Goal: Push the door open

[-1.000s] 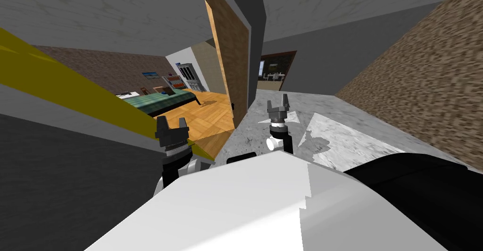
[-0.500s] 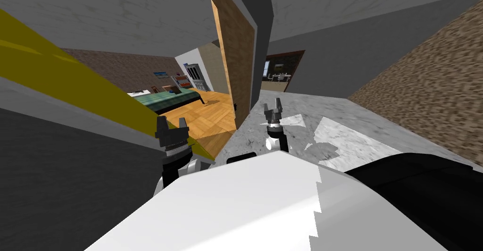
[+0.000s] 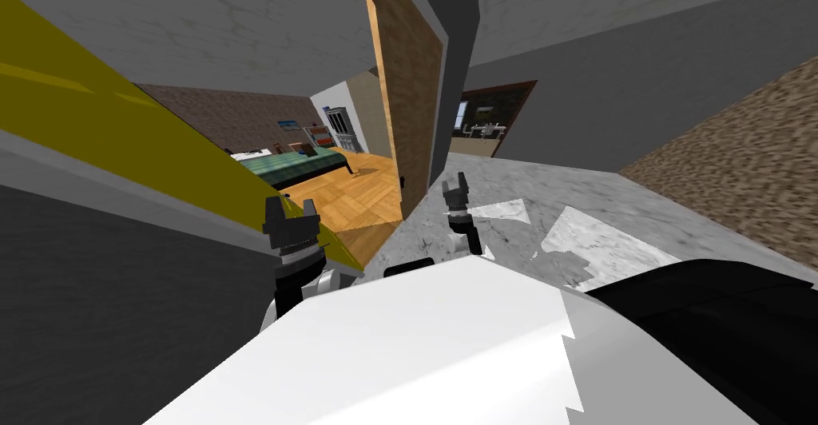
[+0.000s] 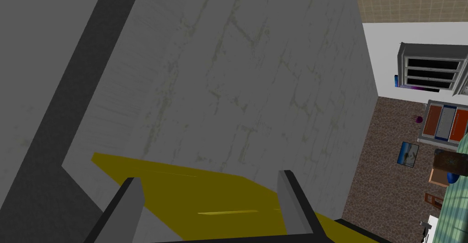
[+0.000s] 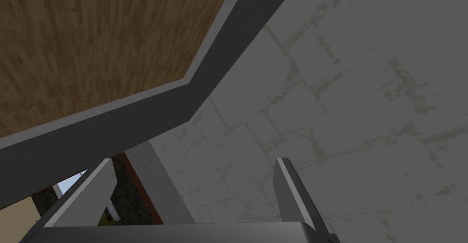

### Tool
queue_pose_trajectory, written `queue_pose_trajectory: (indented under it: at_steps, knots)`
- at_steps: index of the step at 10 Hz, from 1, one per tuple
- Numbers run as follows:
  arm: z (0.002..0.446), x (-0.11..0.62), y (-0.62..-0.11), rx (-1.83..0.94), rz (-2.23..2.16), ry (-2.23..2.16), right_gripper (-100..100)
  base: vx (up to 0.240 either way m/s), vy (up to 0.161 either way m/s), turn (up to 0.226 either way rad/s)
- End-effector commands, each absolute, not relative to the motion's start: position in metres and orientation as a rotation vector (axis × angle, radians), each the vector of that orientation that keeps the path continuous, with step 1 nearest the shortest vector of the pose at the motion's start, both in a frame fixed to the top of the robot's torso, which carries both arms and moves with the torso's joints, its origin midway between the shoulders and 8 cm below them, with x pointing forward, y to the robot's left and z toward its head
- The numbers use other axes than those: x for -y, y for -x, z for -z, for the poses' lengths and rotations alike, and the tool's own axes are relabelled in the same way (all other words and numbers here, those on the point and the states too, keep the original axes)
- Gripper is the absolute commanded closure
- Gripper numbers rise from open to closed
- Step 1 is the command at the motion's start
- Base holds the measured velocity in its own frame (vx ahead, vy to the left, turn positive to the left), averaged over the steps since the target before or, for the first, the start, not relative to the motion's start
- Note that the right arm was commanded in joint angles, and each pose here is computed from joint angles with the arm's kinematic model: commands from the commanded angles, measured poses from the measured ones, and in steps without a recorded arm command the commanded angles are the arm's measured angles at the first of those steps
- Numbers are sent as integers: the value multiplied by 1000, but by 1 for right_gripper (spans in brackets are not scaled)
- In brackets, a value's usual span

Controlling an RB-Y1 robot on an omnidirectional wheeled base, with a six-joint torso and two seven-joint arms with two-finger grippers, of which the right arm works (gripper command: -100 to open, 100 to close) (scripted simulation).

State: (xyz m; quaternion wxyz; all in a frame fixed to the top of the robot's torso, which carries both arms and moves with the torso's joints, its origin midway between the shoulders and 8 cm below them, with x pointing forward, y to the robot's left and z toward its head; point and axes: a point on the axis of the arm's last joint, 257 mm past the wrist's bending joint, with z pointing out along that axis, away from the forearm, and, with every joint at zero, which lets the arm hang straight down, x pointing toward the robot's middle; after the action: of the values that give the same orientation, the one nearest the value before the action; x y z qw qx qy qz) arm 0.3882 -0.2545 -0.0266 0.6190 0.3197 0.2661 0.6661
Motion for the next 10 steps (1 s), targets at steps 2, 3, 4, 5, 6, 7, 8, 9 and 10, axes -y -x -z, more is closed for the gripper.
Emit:
queue_pose_trajectory:
  at_steps: [2, 3, 4, 5, 6, 7, 8, 9, 10]
  knots:
    - [50, 255, -401, -649, -1527, -762, -100, 83, -74, 166]
    - [59, 254, -406, -664, -1524, -773, -100, 94, -75, 178]
    - [68, 254, -411, -679, -1522, -784, -100, 75, -74, 180]
    - [77, 254, -415, -694, -1519, -795, -100, 72, -80, 154]
    - [87, 253, -420, -709, -1515, -806, -100, 72, -73, 160]
    - [95, 253, -424, -723, -1513, -816, -100, 66, -83, 165]
    - [106, 253, -429, -741, -1508, -830, -100, 73, -98, 206]
    - [116, 253, -433, -756, -1504, -841, -100, 86, -91, 171]
    - [125, 253, -437, -771, -1499, -852, -100, 83, -81, 182]
